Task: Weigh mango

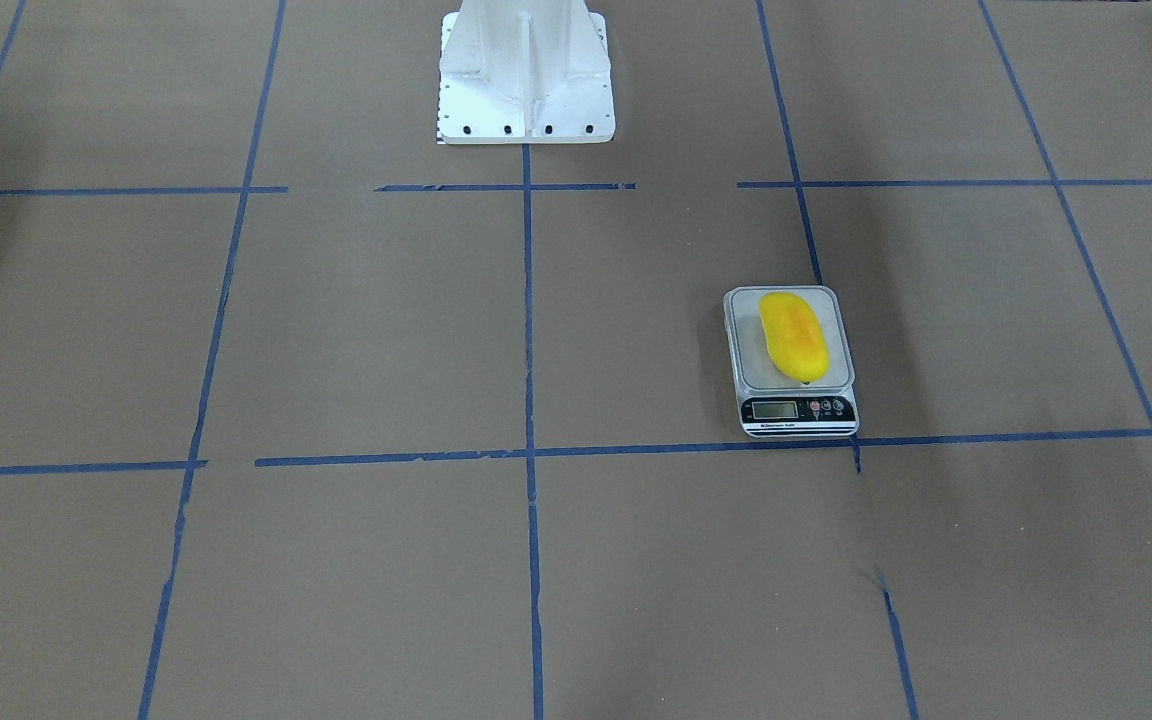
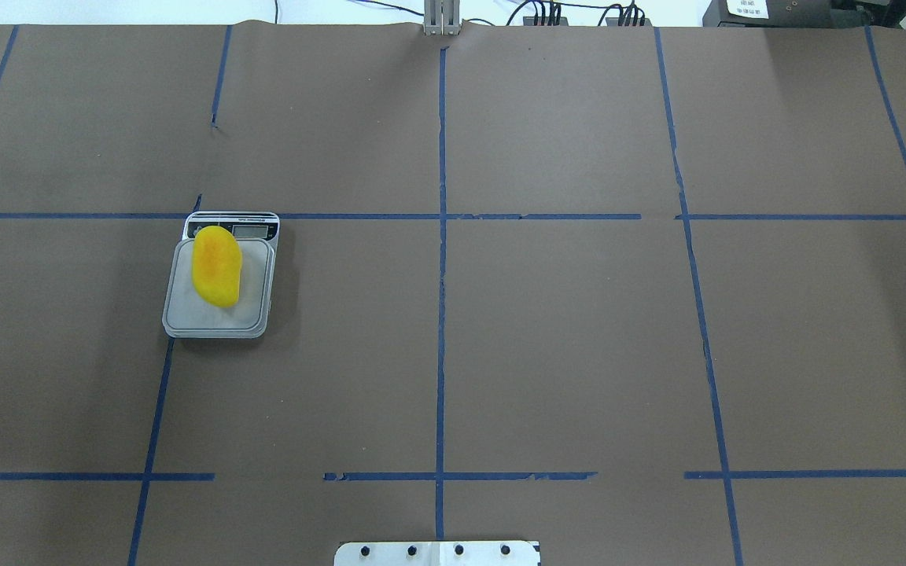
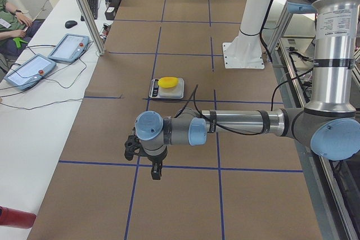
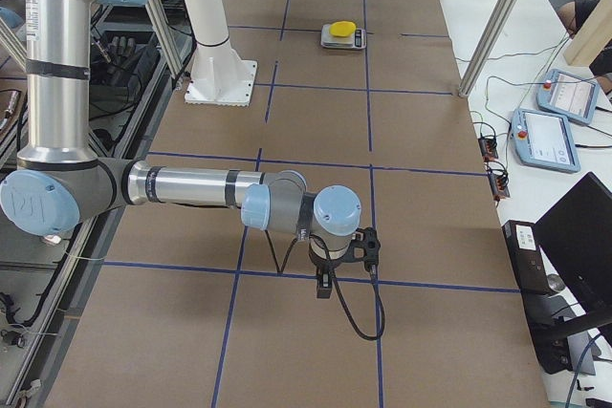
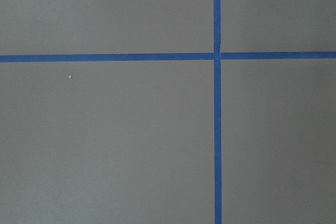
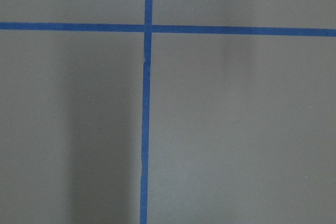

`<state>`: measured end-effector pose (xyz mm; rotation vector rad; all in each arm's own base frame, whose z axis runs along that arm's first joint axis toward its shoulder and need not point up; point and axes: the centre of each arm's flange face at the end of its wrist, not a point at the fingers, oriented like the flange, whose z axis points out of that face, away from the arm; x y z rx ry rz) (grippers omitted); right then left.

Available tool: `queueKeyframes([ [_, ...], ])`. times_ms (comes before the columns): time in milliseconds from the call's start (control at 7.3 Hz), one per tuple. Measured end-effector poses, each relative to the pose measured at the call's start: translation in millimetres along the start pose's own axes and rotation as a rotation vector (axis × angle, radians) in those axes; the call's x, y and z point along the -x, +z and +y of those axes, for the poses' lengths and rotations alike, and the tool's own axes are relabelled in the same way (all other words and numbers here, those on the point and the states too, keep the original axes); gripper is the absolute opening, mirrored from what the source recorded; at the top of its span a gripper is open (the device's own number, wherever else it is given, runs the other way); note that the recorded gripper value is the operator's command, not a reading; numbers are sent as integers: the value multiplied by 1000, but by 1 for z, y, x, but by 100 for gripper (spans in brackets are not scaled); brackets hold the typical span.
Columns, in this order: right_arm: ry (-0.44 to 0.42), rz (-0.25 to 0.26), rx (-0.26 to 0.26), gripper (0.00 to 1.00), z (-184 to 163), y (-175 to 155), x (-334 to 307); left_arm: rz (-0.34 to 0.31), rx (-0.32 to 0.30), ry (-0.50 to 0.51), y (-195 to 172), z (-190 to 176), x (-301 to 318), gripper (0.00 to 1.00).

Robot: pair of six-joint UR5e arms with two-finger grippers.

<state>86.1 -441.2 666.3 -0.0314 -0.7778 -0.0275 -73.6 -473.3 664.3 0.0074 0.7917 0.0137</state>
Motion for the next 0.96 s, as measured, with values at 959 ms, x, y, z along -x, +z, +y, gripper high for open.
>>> queueKeyframes([
  [959, 0, 0, 0, 100, 0, 0, 0, 1, 2, 1, 3, 0, 2, 100],
])
